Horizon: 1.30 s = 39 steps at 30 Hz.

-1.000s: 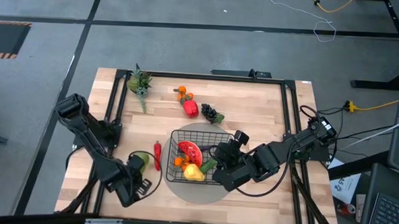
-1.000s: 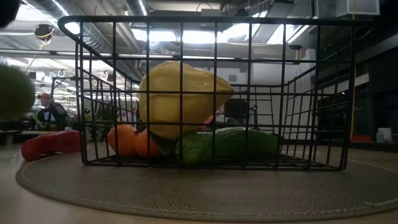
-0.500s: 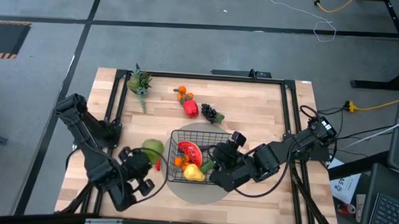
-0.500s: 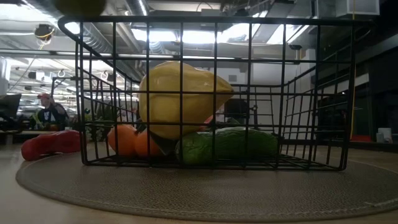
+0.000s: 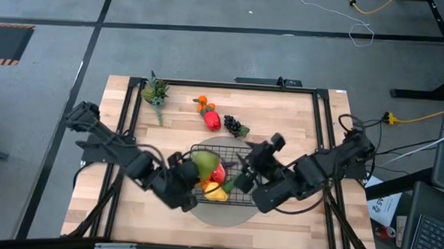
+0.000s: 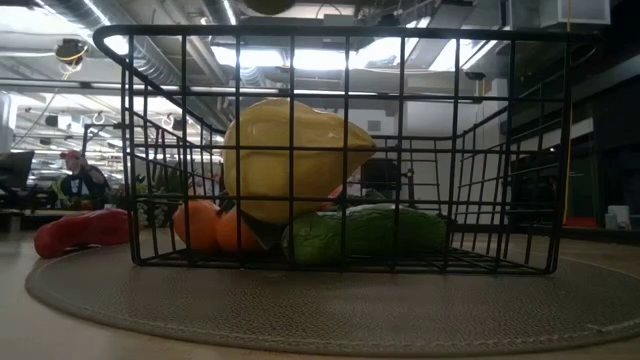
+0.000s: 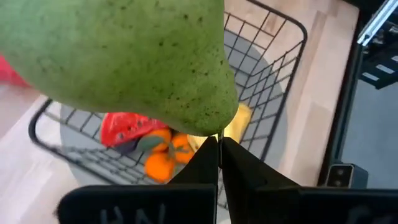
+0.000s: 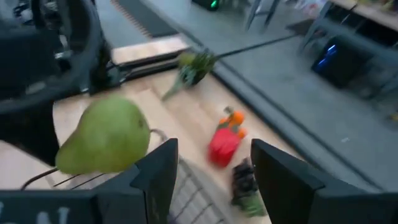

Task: Build produce basket
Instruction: Put the green pear into the black wire basket, then put the red chili pepper into the black wire basket

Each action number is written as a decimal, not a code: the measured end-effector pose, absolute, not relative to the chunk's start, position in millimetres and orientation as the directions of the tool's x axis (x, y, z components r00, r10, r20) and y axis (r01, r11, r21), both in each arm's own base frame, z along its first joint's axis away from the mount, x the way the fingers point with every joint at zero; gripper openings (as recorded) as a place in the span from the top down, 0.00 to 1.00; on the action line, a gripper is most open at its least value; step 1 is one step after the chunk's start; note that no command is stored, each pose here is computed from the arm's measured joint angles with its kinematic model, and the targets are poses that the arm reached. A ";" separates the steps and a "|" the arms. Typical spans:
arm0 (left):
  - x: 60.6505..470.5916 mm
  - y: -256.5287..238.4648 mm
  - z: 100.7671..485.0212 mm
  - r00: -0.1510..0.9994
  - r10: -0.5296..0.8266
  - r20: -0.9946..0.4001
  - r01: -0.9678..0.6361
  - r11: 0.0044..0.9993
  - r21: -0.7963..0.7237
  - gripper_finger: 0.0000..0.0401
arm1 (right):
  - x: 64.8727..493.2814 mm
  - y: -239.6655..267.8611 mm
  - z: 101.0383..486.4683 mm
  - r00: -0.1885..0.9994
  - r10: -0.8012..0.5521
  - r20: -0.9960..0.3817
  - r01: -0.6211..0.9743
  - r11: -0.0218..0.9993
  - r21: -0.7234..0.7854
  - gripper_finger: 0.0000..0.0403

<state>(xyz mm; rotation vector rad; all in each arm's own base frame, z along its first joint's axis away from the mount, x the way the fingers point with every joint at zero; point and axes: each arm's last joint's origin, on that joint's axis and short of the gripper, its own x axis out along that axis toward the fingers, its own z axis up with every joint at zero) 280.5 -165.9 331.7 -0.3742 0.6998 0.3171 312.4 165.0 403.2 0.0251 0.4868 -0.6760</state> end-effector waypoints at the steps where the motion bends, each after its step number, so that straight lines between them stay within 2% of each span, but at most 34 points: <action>1: 283.3 -162.3 332.0 0.722 0.154 -0.675 -0.397 0.890 -0.222 1.00 | 307.7 163.9 409.2 0.668 -0.609 -0.427 0.613 0.776 -0.150 0.49; 9: 297.8 -145.1 333.3 0.709 0.043 -0.704 -0.301 0.921 -0.247 1.00 | 273.4 157.6 449.6 0.659 -0.688 -0.305 0.661 0.723 -0.202 0.49; 16: 308.7 -138.6 338.0 0.734 -0.076 -0.675 -0.145 0.953 -0.265 1.00 | 267.5 159.6 459.5 0.674 -0.689 -0.267 0.644 0.725 -0.244 0.49; 25: 346.2 -135.0 296.9 0.662 -0.123 -0.740 -0.096 0.965 -0.246 1.00 | 268.0 159.9 458.9 0.675 -0.686 -0.273 0.641 0.727 -0.244 0.49; 33: 352.8 -134.4 291.7 0.664 -0.140 -0.735 -0.143 0.941 -0.308 0.86 | 268.3 160.7 457.6 0.683 -0.656 -0.319 0.614 0.754 -0.236 0.49; 39: 339.6 -128.7 307.1 0.670 -0.112 -0.734 -0.206 0.921 -0.330 0.76 | 268.1 161.6 456.9 0.688 -0.640 -0.341 0.599 0.767 -0.231 0.49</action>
